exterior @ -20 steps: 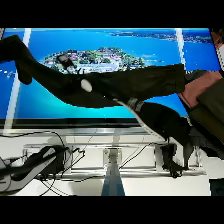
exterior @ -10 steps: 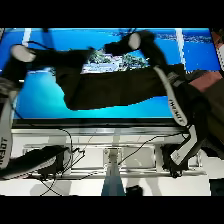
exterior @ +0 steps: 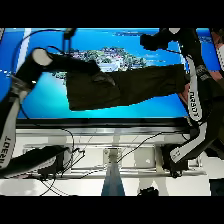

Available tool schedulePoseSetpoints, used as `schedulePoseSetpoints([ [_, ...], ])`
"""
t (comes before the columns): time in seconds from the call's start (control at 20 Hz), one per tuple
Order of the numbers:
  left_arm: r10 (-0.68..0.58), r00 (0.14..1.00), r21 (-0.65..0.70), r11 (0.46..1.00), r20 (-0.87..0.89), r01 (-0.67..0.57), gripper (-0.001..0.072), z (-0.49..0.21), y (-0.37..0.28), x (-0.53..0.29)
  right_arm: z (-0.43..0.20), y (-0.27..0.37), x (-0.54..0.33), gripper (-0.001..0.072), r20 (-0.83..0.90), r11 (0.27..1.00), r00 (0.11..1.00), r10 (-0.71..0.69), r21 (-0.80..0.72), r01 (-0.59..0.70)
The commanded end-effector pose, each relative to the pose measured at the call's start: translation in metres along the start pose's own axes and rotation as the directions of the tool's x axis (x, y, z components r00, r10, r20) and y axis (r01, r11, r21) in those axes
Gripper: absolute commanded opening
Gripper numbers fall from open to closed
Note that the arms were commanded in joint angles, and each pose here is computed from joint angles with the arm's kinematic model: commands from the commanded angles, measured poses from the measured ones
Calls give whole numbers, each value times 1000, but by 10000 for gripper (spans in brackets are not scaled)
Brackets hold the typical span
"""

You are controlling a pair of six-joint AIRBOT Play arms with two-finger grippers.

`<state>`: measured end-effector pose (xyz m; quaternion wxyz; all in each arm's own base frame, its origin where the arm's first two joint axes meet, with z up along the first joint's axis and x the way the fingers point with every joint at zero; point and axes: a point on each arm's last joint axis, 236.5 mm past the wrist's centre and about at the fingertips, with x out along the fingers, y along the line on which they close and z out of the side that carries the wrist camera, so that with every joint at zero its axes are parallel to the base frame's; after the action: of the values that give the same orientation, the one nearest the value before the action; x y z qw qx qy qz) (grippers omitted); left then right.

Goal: Fold the clothes and pants, and hang the long-sleeved shirts on hangers.

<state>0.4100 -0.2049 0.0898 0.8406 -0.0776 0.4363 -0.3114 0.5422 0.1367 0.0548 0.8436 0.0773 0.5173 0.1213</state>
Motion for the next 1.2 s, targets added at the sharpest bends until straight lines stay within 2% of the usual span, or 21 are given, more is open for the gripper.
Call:
schedulePoseSetpoints([
  [0.0,218,973,-95,970,-81,-225,573,-25,111,-54,-10,3,-1,32,-39,996,999,5,-86,-8],
  [0.1,319,940,-201,920,-117,-337,573,-53,175,-85,-12,14,1,32,-43,994,999,12,-105,-17],
  [0.15,325,936,-254,902,-133,-350,573,-71,194,-92,-13,18,3,33,-44,994,999,16,-111,-21],
  [0.3,200,969,-391,888,-142,-240,582,-127,204,-77,-11,30,9,32,-28,990,999,29,-135,-32],
  [0.35,135,983,-391,904,-122,-172,622,-138,196,-63,-8,35,11,32,-15,989,999,33,-142,-35],
  [0.4,92,991,-398,909,-100,-124,705,-146,191,-50,-7,40,12,32,-4,988,999,39,-148,-39],
  [0.75,-15,995,-470,882,-95,-31,692,-163,176,33,-3,65,15,32,30,980,997,67,-190,-60],
  [0.8,-13,996,-472,881,-89,-30,657,-161,173,42,-4,68,15,33,27,978,997,70,-197,-64],
  [0.85,2,996,-454,890,-90,-43,505,-158,171,48,-6,70,16,32,23,977,997,71,-201,-65],
  [0.95,11,997,-424,905,-82,-45,342,-147,168,52,-11,77,18,32,8,975,997,80,-209,-76],
  [1.0,-9,997,-416,909,-76,-23,122,-140,162,50,-14,82,20,32,0,973,996,87,-214,-85],
  [1.05,-39,997,-399,917,-71,7,20,-131,156,44,-17,89,23,32,-9,971,995,97,-219,-97],
  [1.15,-63,992,-334,942,-109,23,19,-113,147,18,-24,107,26,33,-20,962,993,116,-246,-118],
])
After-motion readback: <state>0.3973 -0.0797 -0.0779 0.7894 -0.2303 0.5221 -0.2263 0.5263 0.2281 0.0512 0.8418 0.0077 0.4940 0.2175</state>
